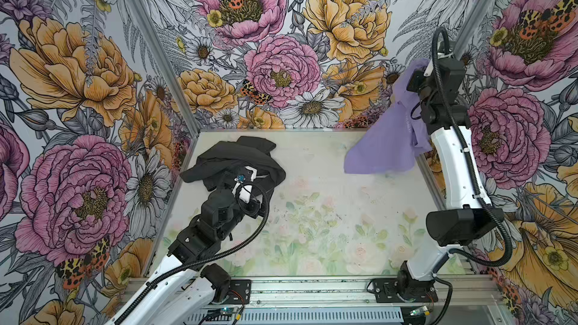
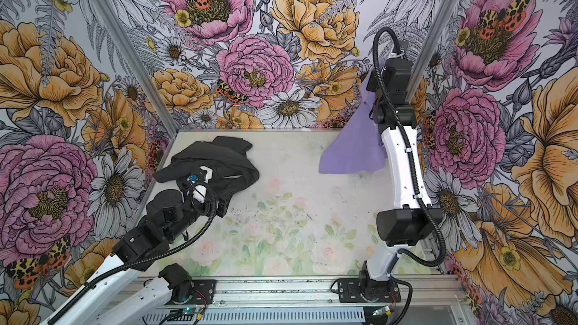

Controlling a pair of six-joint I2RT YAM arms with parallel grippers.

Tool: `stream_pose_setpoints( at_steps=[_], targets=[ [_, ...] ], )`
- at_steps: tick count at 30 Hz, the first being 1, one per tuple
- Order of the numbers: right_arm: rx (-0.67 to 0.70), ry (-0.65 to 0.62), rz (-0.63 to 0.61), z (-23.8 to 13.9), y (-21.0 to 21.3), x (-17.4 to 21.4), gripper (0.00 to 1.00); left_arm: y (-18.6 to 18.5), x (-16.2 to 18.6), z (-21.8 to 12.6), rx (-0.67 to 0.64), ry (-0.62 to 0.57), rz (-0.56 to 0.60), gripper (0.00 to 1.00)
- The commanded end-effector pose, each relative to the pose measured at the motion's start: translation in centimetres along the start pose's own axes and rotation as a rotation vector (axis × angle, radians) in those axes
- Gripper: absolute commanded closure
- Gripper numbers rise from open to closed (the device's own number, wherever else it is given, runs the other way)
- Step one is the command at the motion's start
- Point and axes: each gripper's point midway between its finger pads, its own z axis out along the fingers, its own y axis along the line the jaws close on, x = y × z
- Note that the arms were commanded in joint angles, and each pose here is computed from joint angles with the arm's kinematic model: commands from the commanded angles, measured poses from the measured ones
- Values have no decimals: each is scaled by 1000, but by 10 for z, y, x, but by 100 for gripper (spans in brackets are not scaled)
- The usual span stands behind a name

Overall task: Pick out a specific cloth from the pile
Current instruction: 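Lift the lavender shirt with the right gripper toward the far corner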

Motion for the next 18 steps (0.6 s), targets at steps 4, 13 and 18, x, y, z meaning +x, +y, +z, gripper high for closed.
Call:
stream_pose_setpoints(
  at_steps=[4, 13, 18],
  targets=[
    [-139, -14, -5, 35, 40, 3, 100, 6, 2, 0, -28, -2, 10, 1],
    [-304, 50, 47, 65, 85, 42, 100, 6, 2, 0, -30, -4, 11, 1],
    [-290, 145, 46, 78, 89, 85, 100, 8, 2, 0, -35, -6, 10, 1]
  ],
)
